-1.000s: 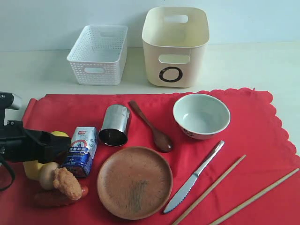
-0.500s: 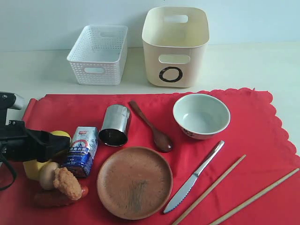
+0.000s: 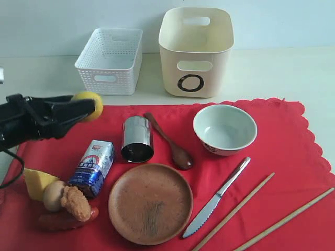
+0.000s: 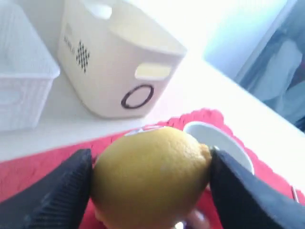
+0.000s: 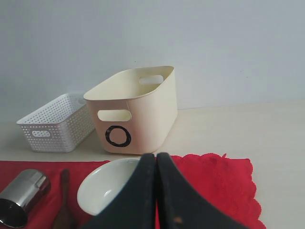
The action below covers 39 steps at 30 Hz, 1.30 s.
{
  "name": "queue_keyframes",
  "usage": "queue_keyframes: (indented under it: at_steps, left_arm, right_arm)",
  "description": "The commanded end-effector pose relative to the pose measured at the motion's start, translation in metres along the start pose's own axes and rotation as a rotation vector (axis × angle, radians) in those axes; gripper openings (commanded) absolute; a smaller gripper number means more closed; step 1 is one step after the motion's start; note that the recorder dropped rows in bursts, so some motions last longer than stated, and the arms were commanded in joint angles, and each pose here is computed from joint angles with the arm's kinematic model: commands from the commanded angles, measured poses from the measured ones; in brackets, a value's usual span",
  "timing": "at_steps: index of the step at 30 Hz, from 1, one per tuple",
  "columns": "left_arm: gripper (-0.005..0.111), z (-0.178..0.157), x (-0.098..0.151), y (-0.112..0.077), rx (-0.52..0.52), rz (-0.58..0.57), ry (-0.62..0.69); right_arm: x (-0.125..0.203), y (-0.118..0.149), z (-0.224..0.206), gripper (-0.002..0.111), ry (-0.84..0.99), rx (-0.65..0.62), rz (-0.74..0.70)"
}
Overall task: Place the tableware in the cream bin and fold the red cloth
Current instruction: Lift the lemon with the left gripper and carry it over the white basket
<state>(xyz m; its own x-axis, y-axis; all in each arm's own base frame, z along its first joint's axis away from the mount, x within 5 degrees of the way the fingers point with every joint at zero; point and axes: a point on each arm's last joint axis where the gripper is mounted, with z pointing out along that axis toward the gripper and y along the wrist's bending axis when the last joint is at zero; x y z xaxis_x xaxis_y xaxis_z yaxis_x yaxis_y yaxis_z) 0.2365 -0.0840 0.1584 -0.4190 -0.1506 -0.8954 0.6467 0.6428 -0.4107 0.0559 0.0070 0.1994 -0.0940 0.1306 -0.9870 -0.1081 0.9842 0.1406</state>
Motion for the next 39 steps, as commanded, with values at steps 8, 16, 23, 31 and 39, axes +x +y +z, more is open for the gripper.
queue_keyframes:
  at_steps: [8, 16, 23, 31, 39]
  left_arm:
    - [0.0, 0.038, -0.075, 0.041, -0.209, 0.063, -0.132]
    - [0.0, 0.119, -0.09, 0.097, -0.206, 0.053, -0.13]
    - [0.0, 0.166, -0.055, 0.14, -0.285, 0.074, -0.002]
    - [0.0, 0.167, -0.05, 0.143, -0.301, 0.108, 0.024]
    - [0.022, 0.166, -0.05, 0.143, -0.302, 0.108, 0.025]
  right_arm:
    - [0.0, 0.0, 0.0, 0.0, -0.01, -0.001, -0.008]
    - [0.0, 0.0, 0.0, 0.0, -0.01, -0.001, -0.008]
    - [0.0, 0.0, 0.0, 0.0, -0.01, -0.001, -0.008]
    - [0.0, 0.0, 0.0, 0.0, -0.01, -0.001, -0.008]
    - [0.0, 0.0, 0.0, 0.0, -0.01, -0.001, -0.008]
